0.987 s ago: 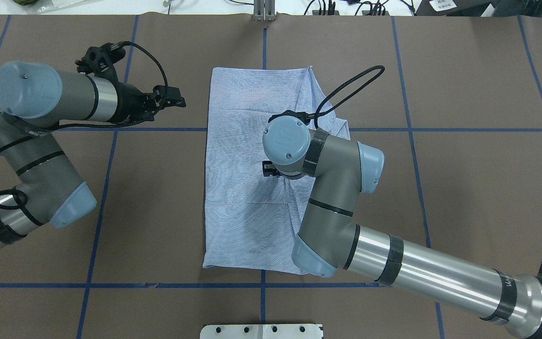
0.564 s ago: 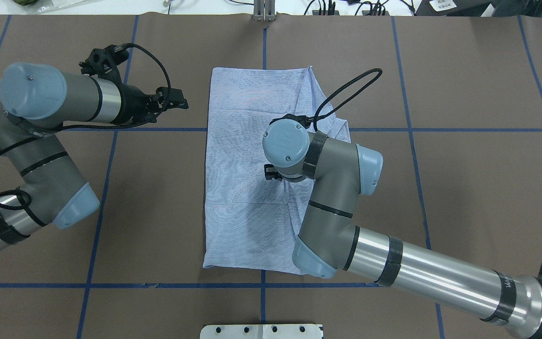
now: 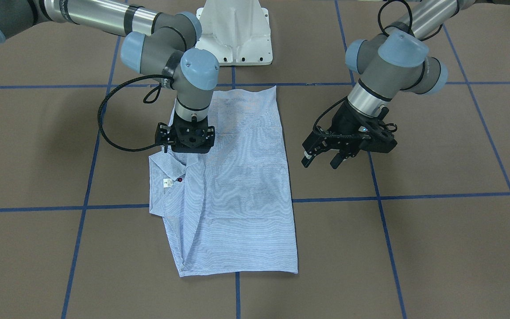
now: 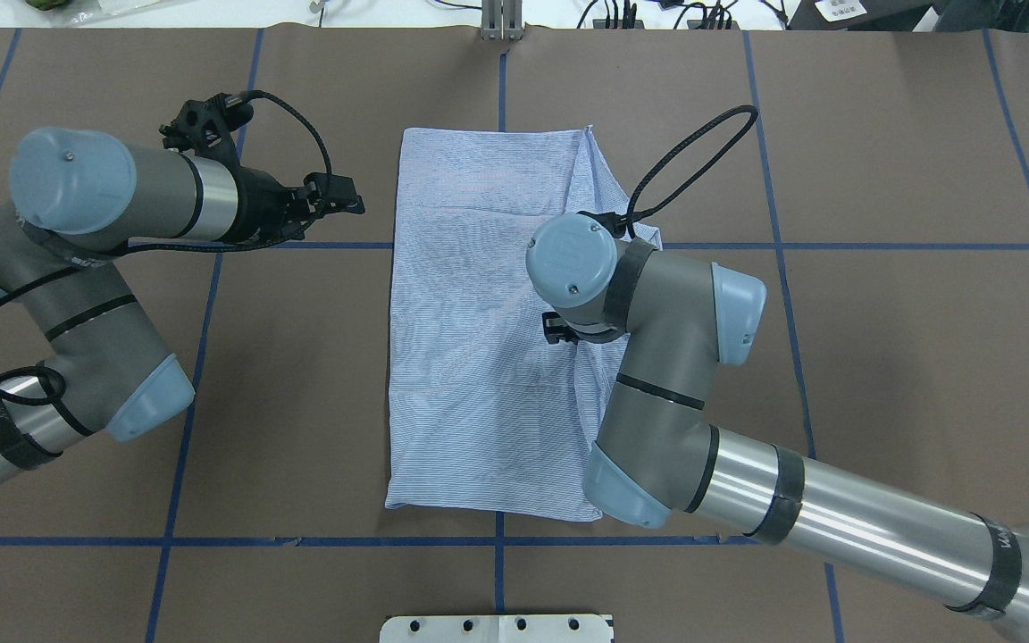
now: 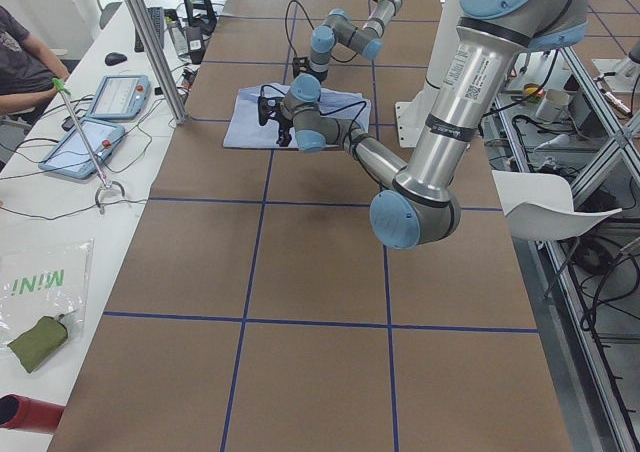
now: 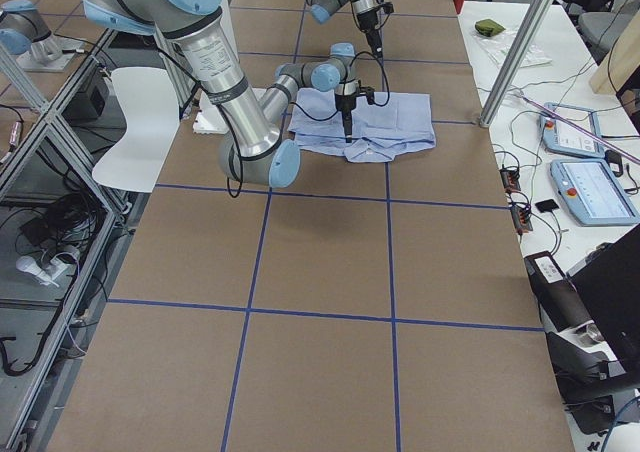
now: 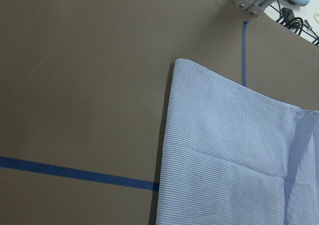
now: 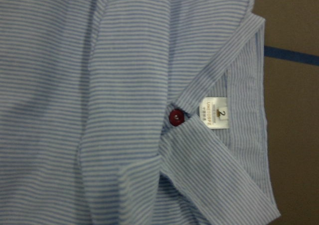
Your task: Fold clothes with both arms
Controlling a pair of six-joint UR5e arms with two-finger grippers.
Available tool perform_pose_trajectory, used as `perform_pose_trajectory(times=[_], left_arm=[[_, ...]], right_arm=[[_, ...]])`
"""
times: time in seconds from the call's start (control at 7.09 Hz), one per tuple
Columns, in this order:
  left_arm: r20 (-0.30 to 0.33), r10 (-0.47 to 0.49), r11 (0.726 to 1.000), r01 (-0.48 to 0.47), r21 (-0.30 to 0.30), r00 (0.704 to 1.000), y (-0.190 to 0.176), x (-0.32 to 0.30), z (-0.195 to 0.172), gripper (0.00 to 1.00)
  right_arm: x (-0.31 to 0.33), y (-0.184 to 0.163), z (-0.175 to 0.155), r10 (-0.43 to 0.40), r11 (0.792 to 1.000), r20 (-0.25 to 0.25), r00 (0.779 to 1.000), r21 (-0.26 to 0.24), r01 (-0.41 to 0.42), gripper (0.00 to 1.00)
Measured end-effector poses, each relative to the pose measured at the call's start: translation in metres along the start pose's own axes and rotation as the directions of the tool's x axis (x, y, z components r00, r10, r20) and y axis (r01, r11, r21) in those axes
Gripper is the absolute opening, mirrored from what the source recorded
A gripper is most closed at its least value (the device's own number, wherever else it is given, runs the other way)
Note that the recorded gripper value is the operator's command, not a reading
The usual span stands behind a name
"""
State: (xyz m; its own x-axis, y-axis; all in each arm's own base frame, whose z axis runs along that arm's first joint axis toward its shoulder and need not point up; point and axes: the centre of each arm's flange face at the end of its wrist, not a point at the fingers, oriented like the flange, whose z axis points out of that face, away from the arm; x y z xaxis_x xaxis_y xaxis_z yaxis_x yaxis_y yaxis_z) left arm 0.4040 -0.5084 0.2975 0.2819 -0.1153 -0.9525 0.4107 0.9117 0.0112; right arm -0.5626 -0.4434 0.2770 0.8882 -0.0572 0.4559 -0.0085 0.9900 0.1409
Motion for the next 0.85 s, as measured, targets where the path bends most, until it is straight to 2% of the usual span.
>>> perform_pose_trajectory(times=[0.42, 0.56, 0.71, 0.85], left_arm=[[-0.009, 0.0, 1.0, 0.0, -0.003, 1.0, 0.004, 0.005, -0.001, 1.0], [-0.011, -0.002, 1.0, 0.002, -0.005, 1.0, 0.004, 0.006, -0.002, 1.0], [-0.014, -0.002, 1.0, 0.002, -0.006, 1.0, 0.005, 0.007, -0.003, 1.0], [-0.018, 0.0, 1.0, 0.0, -0.009, 1.0, 0.008, 0.009, -0.004, 1.0]], right_arm=[[0.072, -0.007, 0.032, -0.055, 0.998, -0.071, 0.996, -0.014, 0.054, 1.0], [0.094, -0.012, 0.026, -0.075, 0.997, -0.064, 0.995, -0.008, 0.075, 1.0], [0.102, -0.013, 0.007, -0.081, 0.997, -0.026, 0.996, 0.002, 0.081, 1.0], [0.103, -0.009, -0.018, -0.081, 0.997, 0.036, 0.996, 0.008, 0.081, 1.0]])
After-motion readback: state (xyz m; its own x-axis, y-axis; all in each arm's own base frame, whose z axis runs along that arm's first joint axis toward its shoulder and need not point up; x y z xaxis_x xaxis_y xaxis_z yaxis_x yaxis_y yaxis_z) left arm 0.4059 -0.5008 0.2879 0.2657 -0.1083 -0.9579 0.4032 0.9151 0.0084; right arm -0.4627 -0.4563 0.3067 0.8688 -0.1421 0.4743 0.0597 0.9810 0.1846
